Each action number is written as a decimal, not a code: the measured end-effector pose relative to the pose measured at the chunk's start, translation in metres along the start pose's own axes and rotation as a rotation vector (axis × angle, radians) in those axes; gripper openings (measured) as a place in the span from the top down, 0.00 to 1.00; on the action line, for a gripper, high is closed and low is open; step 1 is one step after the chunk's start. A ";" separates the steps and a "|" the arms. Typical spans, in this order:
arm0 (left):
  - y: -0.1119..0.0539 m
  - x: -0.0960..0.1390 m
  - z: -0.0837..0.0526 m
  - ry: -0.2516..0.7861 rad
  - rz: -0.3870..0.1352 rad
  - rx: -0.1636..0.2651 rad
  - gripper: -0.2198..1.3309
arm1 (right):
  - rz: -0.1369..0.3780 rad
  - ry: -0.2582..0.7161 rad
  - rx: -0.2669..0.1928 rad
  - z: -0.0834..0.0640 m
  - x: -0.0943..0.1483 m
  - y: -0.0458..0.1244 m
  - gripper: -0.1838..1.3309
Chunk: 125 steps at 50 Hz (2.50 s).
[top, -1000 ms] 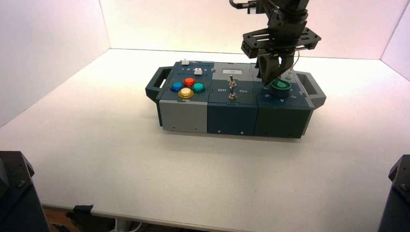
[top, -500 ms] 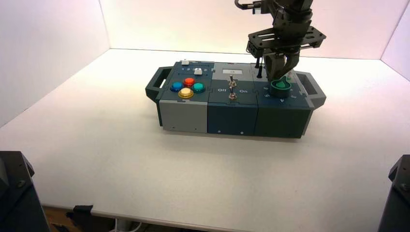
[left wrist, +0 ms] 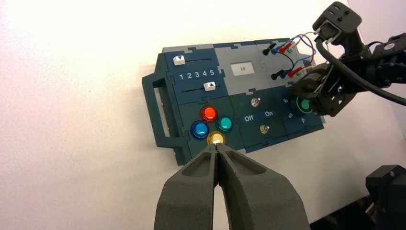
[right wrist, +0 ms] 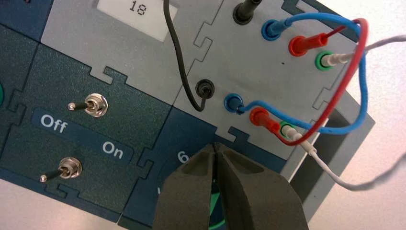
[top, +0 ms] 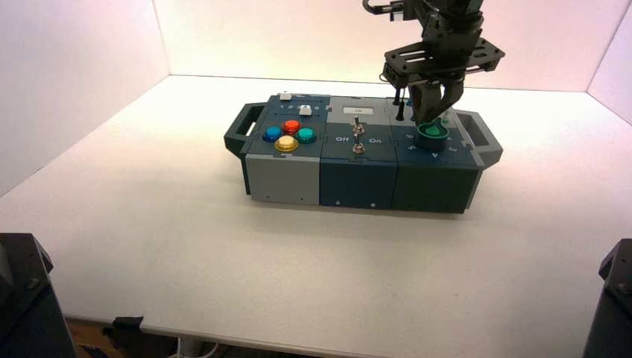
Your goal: Turn the knob to position 2.
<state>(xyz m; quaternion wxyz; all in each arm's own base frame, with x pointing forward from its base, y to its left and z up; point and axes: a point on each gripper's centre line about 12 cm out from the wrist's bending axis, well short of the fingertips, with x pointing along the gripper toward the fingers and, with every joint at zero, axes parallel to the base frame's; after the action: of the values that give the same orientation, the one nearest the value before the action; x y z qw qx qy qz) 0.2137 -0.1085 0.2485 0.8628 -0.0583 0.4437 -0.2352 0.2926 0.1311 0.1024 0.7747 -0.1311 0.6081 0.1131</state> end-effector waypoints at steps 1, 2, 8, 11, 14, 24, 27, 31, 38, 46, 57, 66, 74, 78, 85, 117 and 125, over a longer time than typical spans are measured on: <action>0.000 0.000 0.000 0.000 0.000 -0.002 0.96 | 0.000 0.000 0.000 0.000 0.000 0.000 0.97; 0.000 0.000 0.000 0.001 0.000 -0.002 0.96 | 0.000 0.000 -0.001 0.000 -0.001 0.000 0.97; 0.000 0.000 0.000 -0.001 0.001 0.000 0.96 | -0.002 0.003 -0.001 -0.001 -0.003 0.000 0.97; 0.000 0.000 0.000 0.000 0.001 0.000 0.96 | -0.004 0.003 0.002 -0.001 -0.005 -0.001 0.97; 0.001 0.000 0.000 -0.001 0.001 -0.002 0.96 | -0.003 0.002 0.000 -0.001 -0.005 0.000 0.97; 0.000 0.000 0.000 0.000 0.000 0.000 0.96 | -0.006 0.007 0.001 -0.002 -0.006 -0.001 0.97; 0.000 0.000 0.000 -0.002 0.000 -0.002 0.96 | -0.005 0.007 0.002 -0.002 -0.006 -0.001 0.97; 0.000 0.000 0.000 0.001 0.000 -0.002 0.96 | -0.007 0.008 -0.002 -0.003 -0.006 -0.002 0.97; 0.000 0.000 0.000 0.000 0.001 -0.002 0.96 | -0.011 0.007 -0.009 -0.004 -0.005 -0.002 0.97; 0.000 0.000 0.000 0.000 0.001 0.000 0.96 | -0.021 0.009 -0.011 -0.004 -0.005 -0.005 0.97; 0.000 0.000 0.000 -0.001 0.001 0.001 0.96 | -0.027 0.016 -0.014 -0.004 -0.005 -0.007 0.97; 0.000 0.000 0.000 -0.002 0.000 0.000 0.96 | -0.028 0.017 -0.016 -0.005 -0.005 -0.007 0.97; 0.000 0.000 0.000 0.000 0.001 0.000 0.96 | -0.028 0.019 -0.016 -0.006 -0.005 -0.007 0.97; 0.000 0.000 0.000 0.002 0.001 0.001 0.96 | -0.029 0.018 -0.018 -0.005 -0.005 -0.007 0.97; 0.000 0.000 0.000 0.000 0.001 0.000 0.96 | -0.031 0.021 -0.020 -0.006 -0.005 -0.007 0.97; 0.000 0.000 0.000 0.000 0.001 0.000 0.96 | -0.035 0.025 -0.023 -0.005 -0.006 -0.008 0.97; 0.000 0.001 0.000 0.003 0.001 0.000 0.96 | -0.036 0.026 -0.024 -0.006 -0.005 -0.008 0.97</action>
<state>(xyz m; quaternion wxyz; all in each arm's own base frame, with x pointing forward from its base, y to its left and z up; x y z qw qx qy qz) 0.2141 -0.1086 0.2477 0.8623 -0.0575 0.4450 -0.2348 0.2888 0.1219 0.1068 0.7669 -0.1528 0.6144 0.1050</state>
